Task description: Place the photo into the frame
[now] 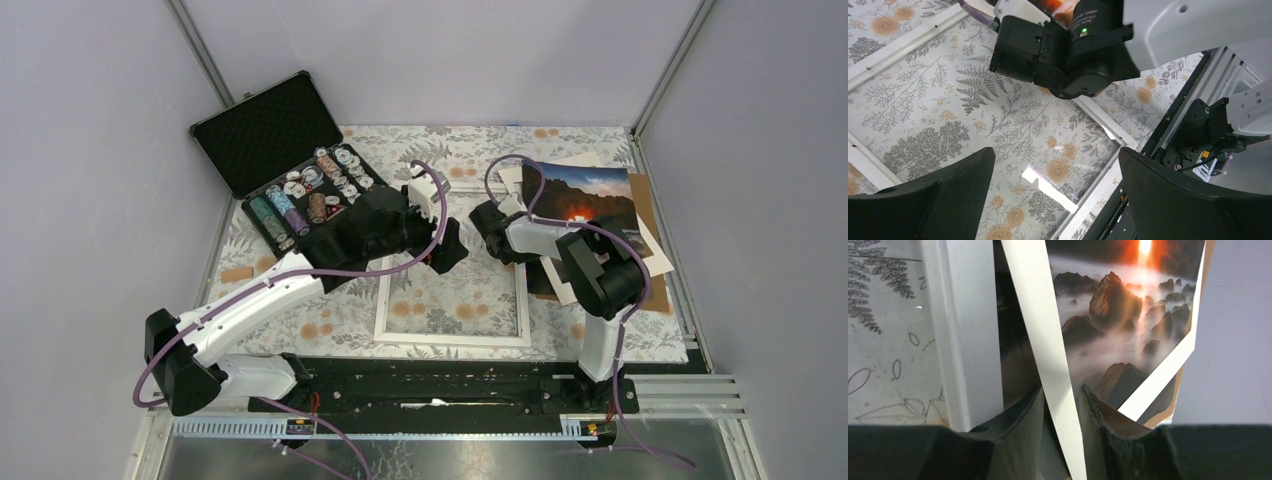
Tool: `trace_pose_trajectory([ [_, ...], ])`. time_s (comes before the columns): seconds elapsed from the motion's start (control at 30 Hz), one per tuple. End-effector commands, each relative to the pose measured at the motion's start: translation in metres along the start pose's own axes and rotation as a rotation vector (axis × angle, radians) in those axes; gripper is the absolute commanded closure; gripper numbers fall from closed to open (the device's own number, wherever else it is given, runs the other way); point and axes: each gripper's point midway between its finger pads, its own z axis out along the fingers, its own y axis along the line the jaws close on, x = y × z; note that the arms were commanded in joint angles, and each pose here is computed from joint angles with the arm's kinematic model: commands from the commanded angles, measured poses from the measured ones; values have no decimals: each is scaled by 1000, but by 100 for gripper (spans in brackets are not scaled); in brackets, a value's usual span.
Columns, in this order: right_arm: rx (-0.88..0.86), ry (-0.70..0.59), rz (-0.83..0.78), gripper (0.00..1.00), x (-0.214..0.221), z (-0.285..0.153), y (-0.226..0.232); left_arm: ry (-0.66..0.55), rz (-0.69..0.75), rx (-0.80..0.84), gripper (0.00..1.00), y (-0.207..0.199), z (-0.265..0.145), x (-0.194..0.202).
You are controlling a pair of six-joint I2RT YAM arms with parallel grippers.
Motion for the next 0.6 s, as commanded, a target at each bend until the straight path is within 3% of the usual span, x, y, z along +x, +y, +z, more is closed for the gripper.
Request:
trace_pose_trajectory([
  [0.0, 88, -51, 30, 66, -18, 4, -2, -86, 27, 5, 2, -1, -8, -20],
  [0.1, 149, -70, 38, 79, -22, 3, -12, -92, 28, 3, 1, -1, -10, -21],
  [0.2, 237, -108, 61, 98, -32, -2, -31, -95, 30, 5, 1, -2, -11, -22],
  [0.4, 295, -188, 100, 100, -60, -9, -54, -103, 34, 1, 1, -1, -14, -24],
  [0.57, 308, -166, 153, 100, -75, 6, -80, -107, 32, 3, 1, -2, -15, -25],
])
